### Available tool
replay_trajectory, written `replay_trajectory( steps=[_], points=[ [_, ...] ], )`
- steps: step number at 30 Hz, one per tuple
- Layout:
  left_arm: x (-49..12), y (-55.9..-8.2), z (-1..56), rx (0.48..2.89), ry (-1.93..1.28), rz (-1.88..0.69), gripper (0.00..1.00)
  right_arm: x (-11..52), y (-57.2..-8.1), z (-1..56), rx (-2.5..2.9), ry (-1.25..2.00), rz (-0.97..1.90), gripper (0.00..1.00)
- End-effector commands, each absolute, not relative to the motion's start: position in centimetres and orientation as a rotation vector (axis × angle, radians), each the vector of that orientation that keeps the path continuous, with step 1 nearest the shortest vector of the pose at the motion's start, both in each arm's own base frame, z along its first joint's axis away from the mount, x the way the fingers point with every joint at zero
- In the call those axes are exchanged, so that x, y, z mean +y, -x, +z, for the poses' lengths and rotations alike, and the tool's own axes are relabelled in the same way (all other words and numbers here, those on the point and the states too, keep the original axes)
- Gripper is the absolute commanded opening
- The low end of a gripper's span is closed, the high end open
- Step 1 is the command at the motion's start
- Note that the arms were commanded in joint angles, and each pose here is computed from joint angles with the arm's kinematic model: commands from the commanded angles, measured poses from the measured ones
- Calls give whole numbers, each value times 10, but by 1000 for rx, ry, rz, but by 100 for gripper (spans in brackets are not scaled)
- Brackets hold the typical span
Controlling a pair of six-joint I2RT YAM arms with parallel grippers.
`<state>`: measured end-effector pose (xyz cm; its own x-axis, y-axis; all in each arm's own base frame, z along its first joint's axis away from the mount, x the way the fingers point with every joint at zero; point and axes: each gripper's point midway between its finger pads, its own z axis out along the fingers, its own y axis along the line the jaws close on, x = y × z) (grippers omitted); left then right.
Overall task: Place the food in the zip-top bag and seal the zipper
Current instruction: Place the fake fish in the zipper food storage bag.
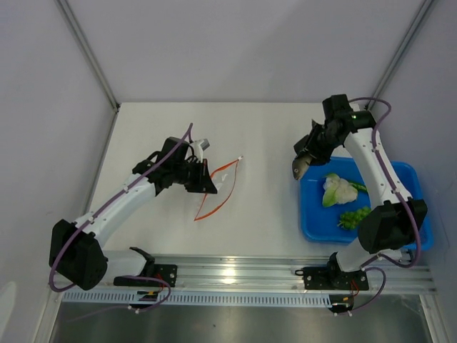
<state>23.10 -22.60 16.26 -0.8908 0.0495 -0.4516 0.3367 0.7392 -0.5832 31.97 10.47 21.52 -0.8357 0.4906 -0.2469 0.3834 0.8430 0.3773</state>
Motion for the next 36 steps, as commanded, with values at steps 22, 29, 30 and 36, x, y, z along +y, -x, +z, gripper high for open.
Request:
replay_trajectory(
  steps=[22, 29, 30, 36],
  points=[
    [-199, -275, 194, 2455, -135, -660, 1, 246, -233, 259, 2946, 178, 612, 0],
    [-185, -306, 207, 2452, -35, -472, 1, 261, -206, 249, 2921, 424, 453, 0],
    [-185, -310, 204, 2468, -32, -456, 0, 263, -201, 247, 2921, 450, 444, 0],
    [-182, -310, 188, 2556, 2, -387, 1, 270, -188, 232, 2963, 498, 384, 0]
  ],
)
